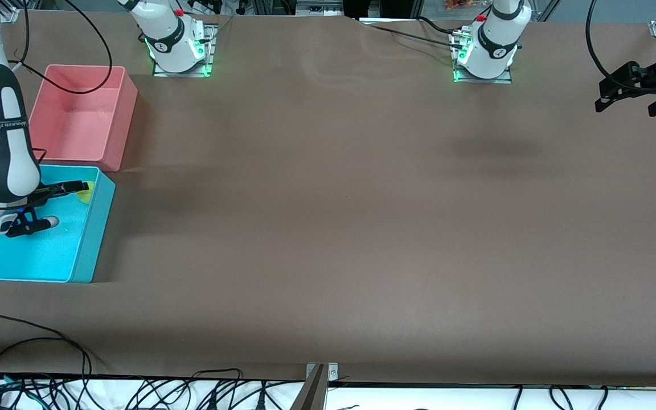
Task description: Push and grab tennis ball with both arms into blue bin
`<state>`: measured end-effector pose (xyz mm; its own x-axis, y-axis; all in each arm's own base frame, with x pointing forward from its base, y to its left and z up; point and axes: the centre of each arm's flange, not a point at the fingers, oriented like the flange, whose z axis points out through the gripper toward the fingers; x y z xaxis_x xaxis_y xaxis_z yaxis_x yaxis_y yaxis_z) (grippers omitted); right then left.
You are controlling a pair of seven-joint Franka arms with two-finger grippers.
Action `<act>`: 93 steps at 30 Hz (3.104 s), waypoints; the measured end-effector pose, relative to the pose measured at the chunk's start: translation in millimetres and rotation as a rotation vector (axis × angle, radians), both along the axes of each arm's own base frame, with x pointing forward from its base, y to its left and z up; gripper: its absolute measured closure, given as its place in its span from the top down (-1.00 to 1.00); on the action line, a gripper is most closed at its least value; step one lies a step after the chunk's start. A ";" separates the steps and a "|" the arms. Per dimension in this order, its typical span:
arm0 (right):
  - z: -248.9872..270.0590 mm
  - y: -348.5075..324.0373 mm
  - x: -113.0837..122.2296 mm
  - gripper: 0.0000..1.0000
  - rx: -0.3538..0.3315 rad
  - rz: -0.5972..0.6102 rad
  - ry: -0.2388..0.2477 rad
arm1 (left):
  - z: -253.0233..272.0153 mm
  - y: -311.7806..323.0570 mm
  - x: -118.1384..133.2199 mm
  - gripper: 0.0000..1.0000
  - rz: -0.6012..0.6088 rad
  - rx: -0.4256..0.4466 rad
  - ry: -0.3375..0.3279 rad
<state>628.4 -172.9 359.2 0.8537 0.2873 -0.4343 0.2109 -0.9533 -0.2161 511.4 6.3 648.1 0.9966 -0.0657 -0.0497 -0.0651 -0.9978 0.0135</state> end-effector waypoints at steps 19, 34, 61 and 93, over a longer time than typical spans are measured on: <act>153.6 122.9 0.9 1.00 -0.086 0.048 -0.054 | -0.1 -0.1 0.1 1.00 0.000 0.000 0.000; 172.7 125.8 -0.4 1.00 -0.110 0.009 -0.127 | 14.8 3.1 0.1 1.00 0.006 0.000 -0.032; 202.2 163.1 -96.9 1.00 -0.121 -0.155 -0.367 | 18.4 5.4 0.0 1.00 0.010 0.000 -0.040; 212.9 180.3 -92.4 1.00 -0.140 -0.258 -0.450 | 18.1 5.7 0.3 1.00 0.011 0.000 -0.040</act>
